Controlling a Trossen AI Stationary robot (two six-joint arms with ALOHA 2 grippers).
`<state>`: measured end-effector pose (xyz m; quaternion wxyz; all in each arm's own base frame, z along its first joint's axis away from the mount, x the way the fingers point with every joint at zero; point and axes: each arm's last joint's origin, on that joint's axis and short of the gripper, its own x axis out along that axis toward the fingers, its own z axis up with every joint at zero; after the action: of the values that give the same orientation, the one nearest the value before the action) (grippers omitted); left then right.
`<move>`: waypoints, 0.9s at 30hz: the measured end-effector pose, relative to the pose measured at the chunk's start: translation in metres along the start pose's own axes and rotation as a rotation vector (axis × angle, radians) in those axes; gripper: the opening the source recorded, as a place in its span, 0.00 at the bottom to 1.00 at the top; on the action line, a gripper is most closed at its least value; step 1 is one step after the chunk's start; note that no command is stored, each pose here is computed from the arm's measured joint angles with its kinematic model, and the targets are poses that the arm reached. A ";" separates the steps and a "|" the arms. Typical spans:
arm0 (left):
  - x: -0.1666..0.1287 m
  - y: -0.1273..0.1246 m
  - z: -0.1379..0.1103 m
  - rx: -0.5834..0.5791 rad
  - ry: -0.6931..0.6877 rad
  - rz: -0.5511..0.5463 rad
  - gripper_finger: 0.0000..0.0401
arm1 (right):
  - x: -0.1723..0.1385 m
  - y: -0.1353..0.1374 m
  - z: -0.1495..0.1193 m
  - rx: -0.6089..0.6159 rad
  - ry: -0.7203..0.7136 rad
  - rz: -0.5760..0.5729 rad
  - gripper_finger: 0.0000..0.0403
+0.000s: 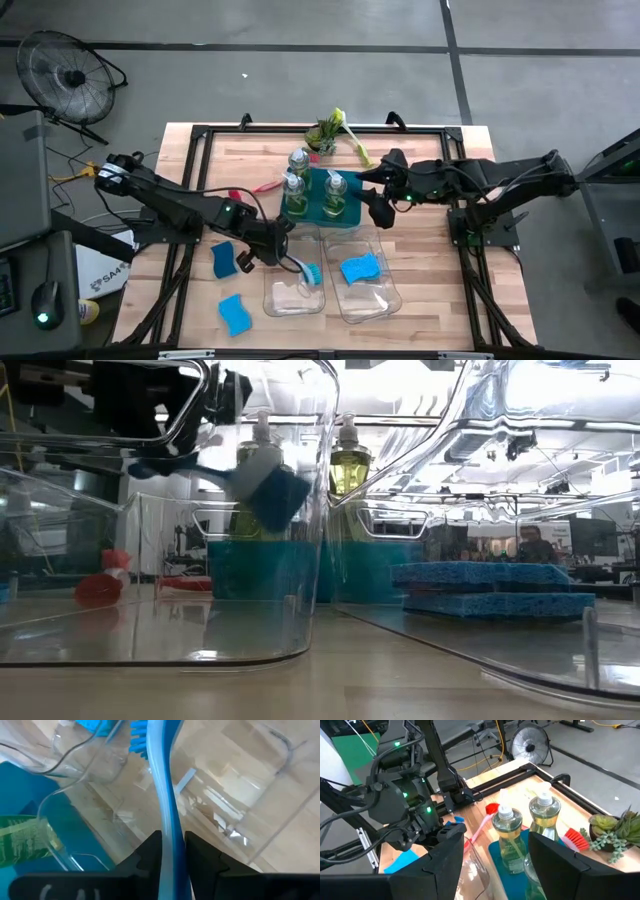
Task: Pick & Place Kitchen Sink Supplies
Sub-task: Put the blue dish brush into the left transparent bin
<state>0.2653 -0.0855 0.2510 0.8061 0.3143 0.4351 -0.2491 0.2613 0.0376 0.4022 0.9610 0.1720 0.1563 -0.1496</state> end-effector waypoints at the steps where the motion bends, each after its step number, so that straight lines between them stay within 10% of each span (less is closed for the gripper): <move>1: 0.000 0.000 0.000 0.000 0.001 -0.001 0.18 | 0.001 0.000 -0.001 0.000 0.000 0.000 0.54; 27: 0.003 0.001 0.004 0.084 -0.049 -0.016 0.17 | 0.001 0.000 -0.001 0.020 -0.007 -0.005 0.54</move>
<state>0.2700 -0.0881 0.2501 0.8006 0.3383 0.4068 -0.2813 0.2619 0.0375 0.4013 0.9594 0.1807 0.1518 -0.1542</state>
